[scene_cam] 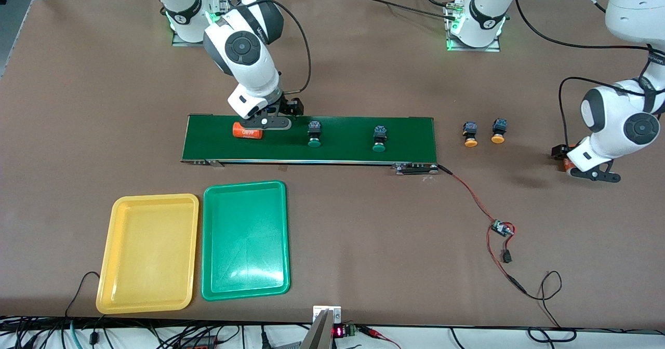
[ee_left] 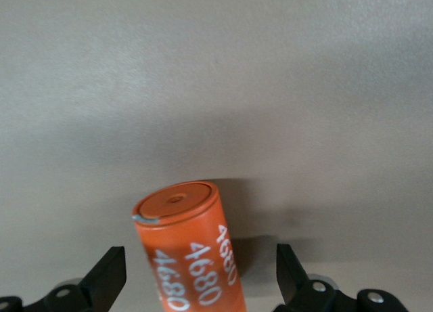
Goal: Sort buttons by color to trays
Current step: 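Carry the battery to the belt while the right gripper grasps a green button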
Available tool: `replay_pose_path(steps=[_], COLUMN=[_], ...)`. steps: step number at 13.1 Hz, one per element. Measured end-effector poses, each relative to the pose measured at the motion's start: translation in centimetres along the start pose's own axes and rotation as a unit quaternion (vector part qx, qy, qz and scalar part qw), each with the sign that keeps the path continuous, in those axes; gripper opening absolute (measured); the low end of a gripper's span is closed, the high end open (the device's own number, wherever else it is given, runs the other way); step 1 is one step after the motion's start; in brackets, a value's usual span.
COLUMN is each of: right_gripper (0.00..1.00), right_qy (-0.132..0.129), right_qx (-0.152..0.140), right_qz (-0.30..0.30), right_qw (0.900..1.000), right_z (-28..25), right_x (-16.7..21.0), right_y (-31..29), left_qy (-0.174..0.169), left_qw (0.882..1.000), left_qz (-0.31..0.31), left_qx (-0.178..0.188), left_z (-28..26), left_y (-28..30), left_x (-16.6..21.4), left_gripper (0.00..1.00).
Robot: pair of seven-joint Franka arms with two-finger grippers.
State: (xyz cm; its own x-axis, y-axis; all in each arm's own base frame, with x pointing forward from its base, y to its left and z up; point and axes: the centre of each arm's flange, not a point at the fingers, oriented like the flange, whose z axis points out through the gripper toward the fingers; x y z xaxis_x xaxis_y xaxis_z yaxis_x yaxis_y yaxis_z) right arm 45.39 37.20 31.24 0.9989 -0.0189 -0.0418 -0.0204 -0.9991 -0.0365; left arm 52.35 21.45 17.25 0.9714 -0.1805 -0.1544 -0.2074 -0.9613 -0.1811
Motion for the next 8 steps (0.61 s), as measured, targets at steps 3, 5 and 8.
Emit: replay_pose_path(steps=[3,5,8], right_gripper=[1.00,1.00,1.00], right_qy=[-0.005,-0.008,-0.014], right_qx=[0.001,0.002,-0.001], right_qz=[0.002,0.017,0.032], right_qw=[1.000,1.000,0.999], right_z=[0.7,1.2,2.1], right_x=[0.0,0.2,0.3], right_y=[-0.8,-0.9,-0.9], left_qy=[-0.001,-0.004,-0.035], left_qw=[1.000,1.000,0.999], left_qz=[0.006,0.006,0.012], left_qx=[-0.001,-0.002,-0.015], left_z=[0.3,0.2,-1.2], left_y=[0.2,0.2,0.3], left_x=[-0.2,-0.3,0.0], left_gripper=[0.67,0.49,0.49])
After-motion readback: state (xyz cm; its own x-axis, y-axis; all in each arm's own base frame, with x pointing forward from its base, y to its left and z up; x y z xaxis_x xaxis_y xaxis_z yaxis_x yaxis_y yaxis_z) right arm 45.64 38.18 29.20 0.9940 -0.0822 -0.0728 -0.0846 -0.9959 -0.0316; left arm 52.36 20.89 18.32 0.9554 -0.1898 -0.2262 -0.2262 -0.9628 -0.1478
